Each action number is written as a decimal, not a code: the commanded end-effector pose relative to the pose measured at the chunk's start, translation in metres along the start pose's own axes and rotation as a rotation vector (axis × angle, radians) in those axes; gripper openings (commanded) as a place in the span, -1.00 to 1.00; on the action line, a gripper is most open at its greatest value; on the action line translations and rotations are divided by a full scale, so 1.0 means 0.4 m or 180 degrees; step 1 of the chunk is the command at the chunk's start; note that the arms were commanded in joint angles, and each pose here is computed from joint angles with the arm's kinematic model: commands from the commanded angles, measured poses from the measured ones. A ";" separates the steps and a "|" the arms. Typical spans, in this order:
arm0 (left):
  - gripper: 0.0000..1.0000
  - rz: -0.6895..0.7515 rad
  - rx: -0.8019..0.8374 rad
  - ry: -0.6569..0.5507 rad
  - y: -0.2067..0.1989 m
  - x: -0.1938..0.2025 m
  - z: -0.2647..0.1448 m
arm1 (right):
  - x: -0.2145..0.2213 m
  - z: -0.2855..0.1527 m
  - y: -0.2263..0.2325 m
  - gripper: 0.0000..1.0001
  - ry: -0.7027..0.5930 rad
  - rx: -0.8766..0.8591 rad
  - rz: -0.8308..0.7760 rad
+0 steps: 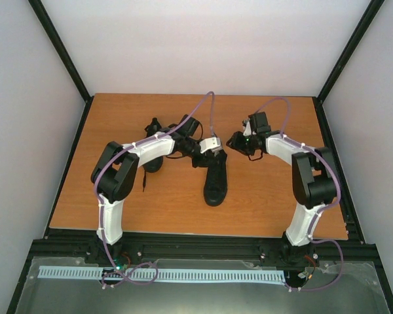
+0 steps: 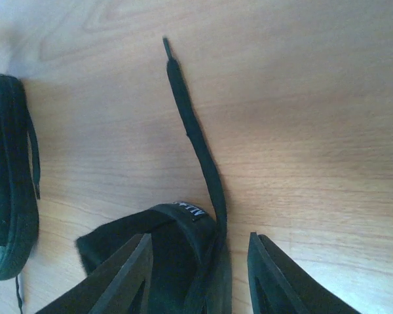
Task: Tie the shoes
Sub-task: Wrap the shoelace around the shoelace.
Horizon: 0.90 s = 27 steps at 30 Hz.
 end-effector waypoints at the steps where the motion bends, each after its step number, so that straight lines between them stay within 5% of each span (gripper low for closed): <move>1: -0.98 0.0089 -0.0013 -0.0122 -0.015 -0.037 -0.024 | 0.018 0.050 0.013 -0.15 0.0215 -0.0283 0.0068; 8: -0.99 0.0115 -0.0038 -0.0120 -0.015 -0.040 -0.029 | 0.054 0.080 -0.002 -0.23 0.0340 -0.0533 0.0283; 21: -0.98 0.0133 -0.0052 -0.0122 -0.014 -0.047 -0.033 | 0.066 0.071 -0.026 -0.94 0.0305 -0.0777 0.0523; 27: -0.98 0.0140 -0.0035 -0.0121 -0.016 -0.048 -0.033 | 0.019 0.015 0.007 -0.94 0.0006 -0.0748 0.0215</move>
Point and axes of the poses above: each gripper's point midway between its finger pads, its own z axis out along the fingers, its own y axis along the line the jaws close on, x = y × z, the point moved 2 cm from there along -z, back along the fingers, and after that the axes turned 5 degrees about -z, right-handed, at the moved point
